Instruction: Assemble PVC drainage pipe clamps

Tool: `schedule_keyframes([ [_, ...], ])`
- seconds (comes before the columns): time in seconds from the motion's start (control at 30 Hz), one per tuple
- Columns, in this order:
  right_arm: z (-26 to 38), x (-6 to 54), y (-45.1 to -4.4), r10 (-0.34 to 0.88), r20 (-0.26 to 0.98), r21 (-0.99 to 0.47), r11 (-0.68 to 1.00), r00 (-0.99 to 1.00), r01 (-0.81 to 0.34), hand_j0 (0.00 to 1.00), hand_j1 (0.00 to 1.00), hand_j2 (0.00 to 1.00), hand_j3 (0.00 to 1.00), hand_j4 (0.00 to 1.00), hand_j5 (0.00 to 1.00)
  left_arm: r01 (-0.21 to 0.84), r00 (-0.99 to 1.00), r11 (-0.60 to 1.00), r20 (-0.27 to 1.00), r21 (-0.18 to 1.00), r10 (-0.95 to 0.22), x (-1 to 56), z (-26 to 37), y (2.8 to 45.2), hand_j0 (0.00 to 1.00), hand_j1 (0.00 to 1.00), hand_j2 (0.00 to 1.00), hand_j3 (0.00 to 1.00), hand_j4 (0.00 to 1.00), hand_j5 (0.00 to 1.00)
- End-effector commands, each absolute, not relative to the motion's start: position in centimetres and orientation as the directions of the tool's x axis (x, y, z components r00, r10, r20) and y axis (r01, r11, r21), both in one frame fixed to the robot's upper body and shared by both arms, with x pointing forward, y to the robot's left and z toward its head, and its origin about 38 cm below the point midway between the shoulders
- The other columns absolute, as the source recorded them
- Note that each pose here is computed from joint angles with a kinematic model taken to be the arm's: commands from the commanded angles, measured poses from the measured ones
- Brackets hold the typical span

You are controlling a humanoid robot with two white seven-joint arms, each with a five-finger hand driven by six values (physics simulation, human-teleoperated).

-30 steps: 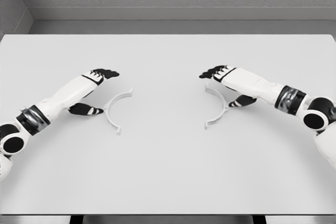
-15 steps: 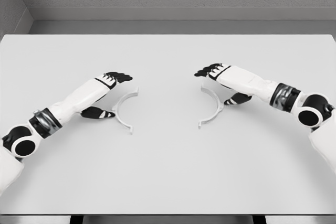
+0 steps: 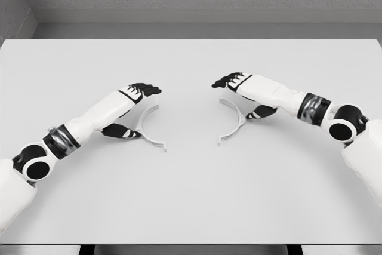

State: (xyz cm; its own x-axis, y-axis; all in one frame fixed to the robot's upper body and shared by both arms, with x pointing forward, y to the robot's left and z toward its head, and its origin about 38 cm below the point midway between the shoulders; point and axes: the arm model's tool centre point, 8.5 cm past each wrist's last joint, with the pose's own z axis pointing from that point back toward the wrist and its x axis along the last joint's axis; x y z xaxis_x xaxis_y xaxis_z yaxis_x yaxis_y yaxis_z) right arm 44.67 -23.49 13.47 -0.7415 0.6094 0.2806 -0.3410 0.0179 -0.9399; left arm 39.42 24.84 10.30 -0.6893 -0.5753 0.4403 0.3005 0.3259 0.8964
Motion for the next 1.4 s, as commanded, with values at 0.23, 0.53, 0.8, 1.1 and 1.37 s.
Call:
schedule_keyframes([
  [0.23, 12.8, 45.0, -23.7, 0.618, 0.298, -0.932, 0.024, -0.727, -0.362, 1.00, 1.00, 1.00, 1.00, 1.00, 1.00, 0.298, -0.708, 0.346, 0.449, 0.890, -0.545, 39.1, 10.4, 23.0, 1.00, 1.00, 1.00, 1.00, 1.00, 1.00],
  [0.53, 13.0, 44.9, -22.2, 0.595, 0.298, -0.935, 0.023, -0.747, -0.354, 1.00, 1.00, 1.00, 1.00, 1.00, 1.00, 0.293, -0.703, 0.345, 0.446, 0.892, -0.555, 39.1, 10.3, 23.3, 1.00, 1.00, 1.00, 1.00, 1.00, 1.00],
  [0.8, 13.1, 44.5, -21.8, 0.583, 0.291, -0.937, 0.015, -0.759, -0.348, 1.00, 1.00, 1.00, 1.00, 1.00, 1.00, 0.284, -0.686, 0.317, 0.422, 0.905, -0.592, 39.8, 10.5, 25.4, 1.00, 1.00, 1.00, 1.00, 1.00, 1.00],
  [1.1, 13.0, 44.5, -20.6, 0.563, 0.299, -0.936, 0.016, -0.770, -0.351, 1.00, 1.00, 1.00, 1.00, 1.00, 1.00, 0.281, -0.673, 0.311, 0.417, 0.908, -0.610, 40.7, 10.5, 25.9, 1.00, 1.00, 1.00, 1.00, 1.00, 1.00],
  [1.37, 13.1, 44.4, -19.0, 0.538, 0.301, -0.937, 0.011, -0.788, -0.350, 1.00, 1.00, 1.00, 1.00, 1.00, 1.00, 0.288, -0.684, 0.327, 0.433, 0.900, -0.588, 40.7, 10.2, 24.3, 1.00, 1.00, 1.00, 1.00, 1.00, 1.00],
])
